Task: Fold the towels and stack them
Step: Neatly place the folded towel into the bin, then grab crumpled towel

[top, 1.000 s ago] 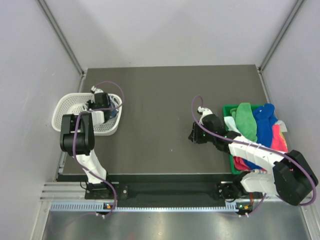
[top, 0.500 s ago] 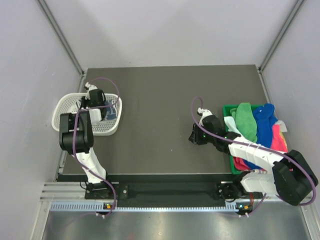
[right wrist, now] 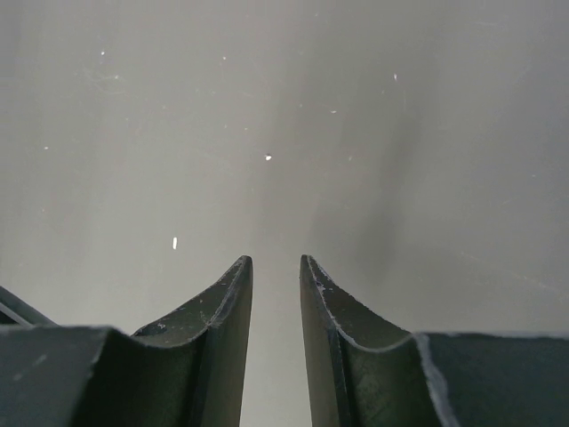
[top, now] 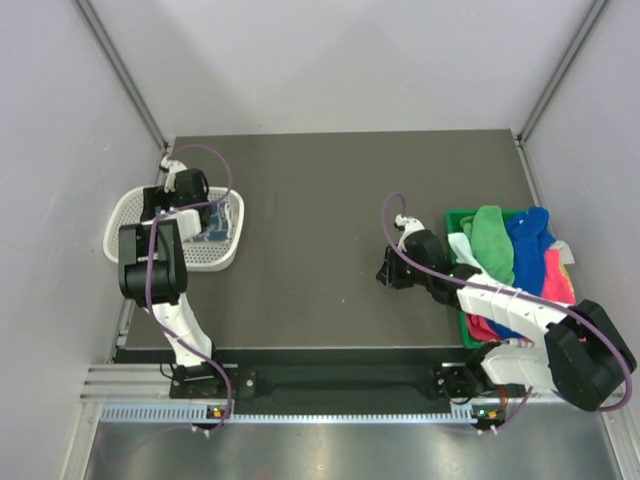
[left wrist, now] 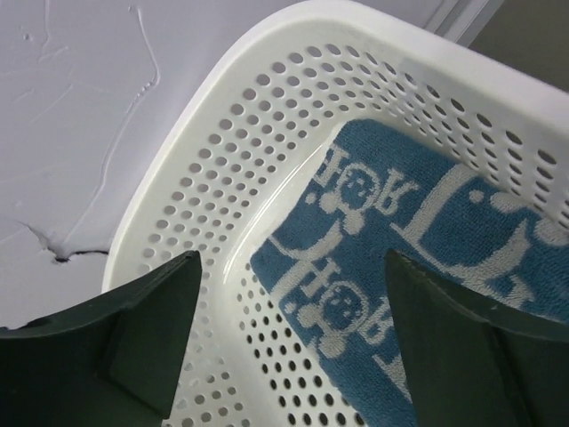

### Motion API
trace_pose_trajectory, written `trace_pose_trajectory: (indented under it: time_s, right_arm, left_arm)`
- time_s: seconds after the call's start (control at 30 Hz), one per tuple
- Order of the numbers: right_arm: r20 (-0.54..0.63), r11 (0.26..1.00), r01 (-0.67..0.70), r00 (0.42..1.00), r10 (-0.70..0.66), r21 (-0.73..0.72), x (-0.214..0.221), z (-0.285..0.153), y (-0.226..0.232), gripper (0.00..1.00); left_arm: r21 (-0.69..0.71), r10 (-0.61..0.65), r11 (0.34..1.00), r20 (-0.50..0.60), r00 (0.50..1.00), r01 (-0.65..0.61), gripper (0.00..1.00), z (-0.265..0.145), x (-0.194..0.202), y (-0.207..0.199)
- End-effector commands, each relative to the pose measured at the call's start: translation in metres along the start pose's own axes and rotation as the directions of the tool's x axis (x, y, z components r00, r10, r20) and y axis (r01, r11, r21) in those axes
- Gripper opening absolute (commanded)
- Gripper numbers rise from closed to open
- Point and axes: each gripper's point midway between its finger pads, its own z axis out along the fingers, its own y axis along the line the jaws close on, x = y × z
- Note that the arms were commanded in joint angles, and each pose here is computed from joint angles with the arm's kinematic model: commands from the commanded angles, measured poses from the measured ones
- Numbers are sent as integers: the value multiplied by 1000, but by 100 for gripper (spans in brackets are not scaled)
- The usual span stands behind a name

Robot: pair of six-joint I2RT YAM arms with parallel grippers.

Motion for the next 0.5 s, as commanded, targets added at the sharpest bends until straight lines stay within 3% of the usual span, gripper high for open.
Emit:
trace_pose_trajectory:
  time_s: [0.0, 0.1, 0.13, 0.23, 0.33, 0.47]
  right_arm:
    - [71, 999, 19, 997, -16, -39, -17, -2, 7, 29]
    - [85, 999, 24, 996, -20, -40, -20, -5, 8, 29]
    - [94, 999, 23, 995, -19, -38, -23, -6, 8, 29]
    - [109, 999, 22, 994, -19, -28, -30, -6, 9, 29]
    - [124, 1000, 16, 992, -16, 0, -38, -10, 6, 29]
    - [183, 996, -20, 983, 3, 89, -59, -25, -3, 30]
  left_arm:
    - [-23, -194, 981, 30, 981, 194, 90, -11, -36, 22]
    - [34, -319, 947, 21, 947, 318, 90, -32, -54, 26]
    - [50, -383, 923, 17, 924, 382, 99, -39, -58, 24]
    - [126, -456, 884, 11, 890, 451, 99, -79, -68, 18]
    - [229, -450, 871, 19, 893, 434, 99, -133, -71, 1]
    - [473, -467, 784, 25, 884, 401, 99, -230, -75, -37]
